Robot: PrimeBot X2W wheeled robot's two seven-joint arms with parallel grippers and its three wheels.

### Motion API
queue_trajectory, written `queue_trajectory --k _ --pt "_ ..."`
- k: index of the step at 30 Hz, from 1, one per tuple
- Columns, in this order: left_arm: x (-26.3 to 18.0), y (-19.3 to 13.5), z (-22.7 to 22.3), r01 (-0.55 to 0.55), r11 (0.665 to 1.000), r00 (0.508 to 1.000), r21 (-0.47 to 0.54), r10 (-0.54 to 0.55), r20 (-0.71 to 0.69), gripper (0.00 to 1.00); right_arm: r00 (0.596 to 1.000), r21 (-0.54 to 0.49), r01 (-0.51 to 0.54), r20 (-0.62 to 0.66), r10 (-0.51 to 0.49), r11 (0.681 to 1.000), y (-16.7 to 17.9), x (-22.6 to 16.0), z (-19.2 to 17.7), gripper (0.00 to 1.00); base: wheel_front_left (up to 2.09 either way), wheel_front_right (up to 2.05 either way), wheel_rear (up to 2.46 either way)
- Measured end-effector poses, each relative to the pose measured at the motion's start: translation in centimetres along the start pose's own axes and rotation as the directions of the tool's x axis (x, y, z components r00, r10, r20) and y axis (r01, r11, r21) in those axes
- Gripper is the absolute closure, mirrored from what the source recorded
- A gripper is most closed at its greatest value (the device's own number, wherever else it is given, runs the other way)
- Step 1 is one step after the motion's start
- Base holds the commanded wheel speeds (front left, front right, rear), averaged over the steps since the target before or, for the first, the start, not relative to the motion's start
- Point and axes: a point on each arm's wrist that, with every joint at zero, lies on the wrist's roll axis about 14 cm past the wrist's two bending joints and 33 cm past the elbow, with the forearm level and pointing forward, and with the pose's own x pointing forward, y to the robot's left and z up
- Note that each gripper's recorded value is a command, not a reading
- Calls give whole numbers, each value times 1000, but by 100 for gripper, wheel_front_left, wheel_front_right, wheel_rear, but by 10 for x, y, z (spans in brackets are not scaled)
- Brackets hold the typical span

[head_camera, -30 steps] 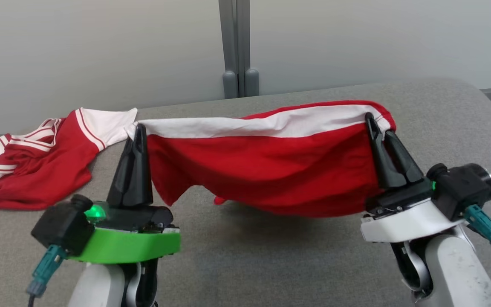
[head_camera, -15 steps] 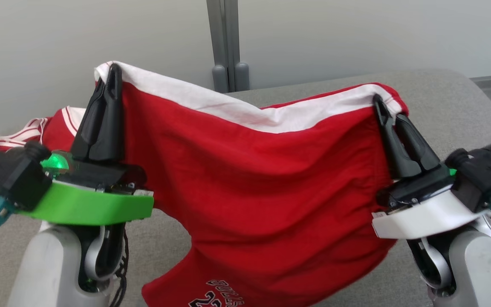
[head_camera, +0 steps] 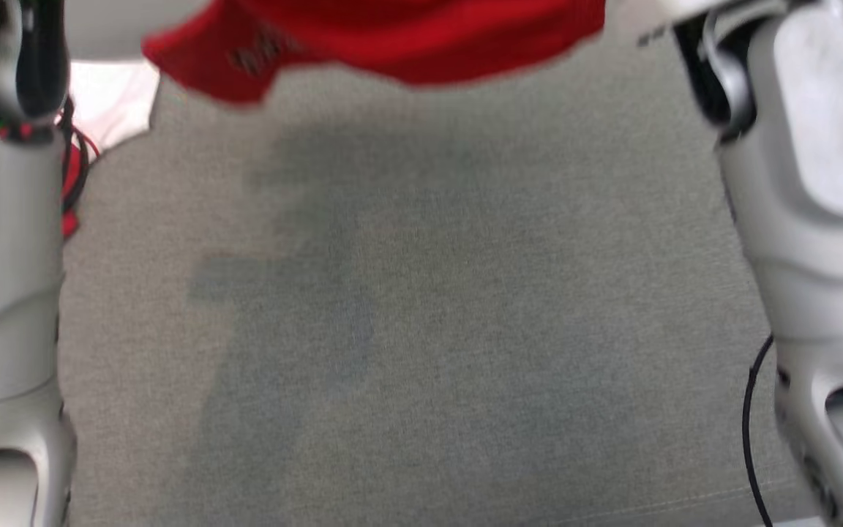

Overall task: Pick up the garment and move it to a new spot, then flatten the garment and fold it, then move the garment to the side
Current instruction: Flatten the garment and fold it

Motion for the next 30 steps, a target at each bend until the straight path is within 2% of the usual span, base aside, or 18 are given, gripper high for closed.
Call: queue_trajectory --k 3,5,9,14,17,23,26,30 --pt "1 0 -44 -14 998 999 -55 13 -29 100 999 -32 -5 -35 4 999 -4 20 -35 100 0 0 0" --pt "-9 -1 -85 -41 994 995 -105 31 -96 100 994 -17 -22 -112 20 1000 3 20 -79 100 0 0 0" --pt "-52 3 -160 -122 978 964 -171 75 -255 100 959 41 -52 -275 61 998 24 0 -162 100 0 0 0" --pt "-97 8 -196 -201 957 937 -208 127 -325 100 939 130 -42 -333 83 991 42 -31 -210 100 0 0 0" --pt "-117 7 -197 -227 946 932 -230 143 -333 100 940 182 -32 -328 91 983 51 -51 -216 100 0 0 0" --pt "-147 0 -162 -276 916 935 -292 186 -301 100 945 248 -45 -304 122 968 68 -91 -197 100 0 0 0" --pt "-164 -7 -134 -305 899 935 -316 218 -280 100 951 280 -20 -289 105 960 70 -117 -175 100 0 0 0" --pt "-186 -17 -98 -317 896 934 -310 238 -267 100 960 302 42 -277 46 952 64 -147 -146 100 0 0 0"
